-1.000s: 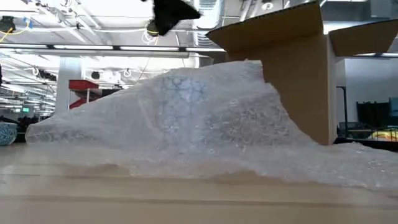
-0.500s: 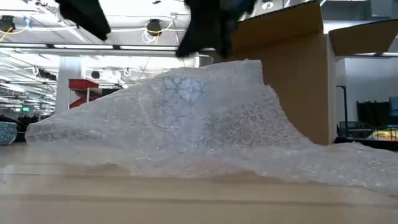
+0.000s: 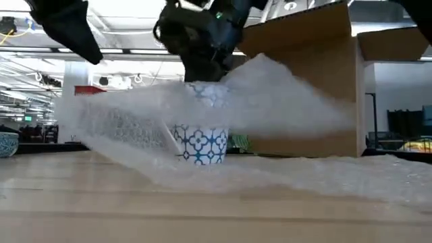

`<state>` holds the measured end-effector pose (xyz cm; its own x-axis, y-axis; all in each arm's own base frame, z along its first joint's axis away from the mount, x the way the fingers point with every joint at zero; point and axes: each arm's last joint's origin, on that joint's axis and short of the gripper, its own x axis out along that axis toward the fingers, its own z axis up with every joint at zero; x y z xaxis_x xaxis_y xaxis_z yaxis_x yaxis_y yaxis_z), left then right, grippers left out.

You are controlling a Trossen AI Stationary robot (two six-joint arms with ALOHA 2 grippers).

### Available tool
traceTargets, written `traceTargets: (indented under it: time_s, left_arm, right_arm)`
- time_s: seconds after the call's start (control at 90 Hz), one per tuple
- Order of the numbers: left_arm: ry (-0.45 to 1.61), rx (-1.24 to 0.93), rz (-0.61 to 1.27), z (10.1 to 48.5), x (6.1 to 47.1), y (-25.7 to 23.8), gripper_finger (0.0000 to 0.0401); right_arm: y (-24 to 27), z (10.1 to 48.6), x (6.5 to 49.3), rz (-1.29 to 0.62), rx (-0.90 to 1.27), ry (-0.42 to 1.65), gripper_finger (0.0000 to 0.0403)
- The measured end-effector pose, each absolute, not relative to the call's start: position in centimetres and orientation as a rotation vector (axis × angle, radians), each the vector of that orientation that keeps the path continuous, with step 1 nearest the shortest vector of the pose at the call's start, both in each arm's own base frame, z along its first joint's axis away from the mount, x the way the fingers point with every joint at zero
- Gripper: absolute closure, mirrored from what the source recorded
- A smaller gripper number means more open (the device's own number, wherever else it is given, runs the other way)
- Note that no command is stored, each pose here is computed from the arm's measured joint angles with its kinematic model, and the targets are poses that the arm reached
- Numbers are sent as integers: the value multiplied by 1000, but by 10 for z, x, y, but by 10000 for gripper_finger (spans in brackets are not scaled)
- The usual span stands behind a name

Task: Wrap mug
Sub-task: Wrap the blue mug

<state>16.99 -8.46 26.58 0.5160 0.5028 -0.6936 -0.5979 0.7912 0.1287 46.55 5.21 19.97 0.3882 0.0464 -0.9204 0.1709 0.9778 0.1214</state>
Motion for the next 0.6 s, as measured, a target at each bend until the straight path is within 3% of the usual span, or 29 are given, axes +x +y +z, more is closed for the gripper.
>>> traceTargets:
  time_s: [0.278,0.6]
  left_arm:
    - [761,-147,623,266,167,-94,189]
    - [729,-156,618,267,168,-96,189]
  right_arm:
    - [52,190,469,-67,212,1218,403]
    - [61,257,465,-41,176,1184,403]
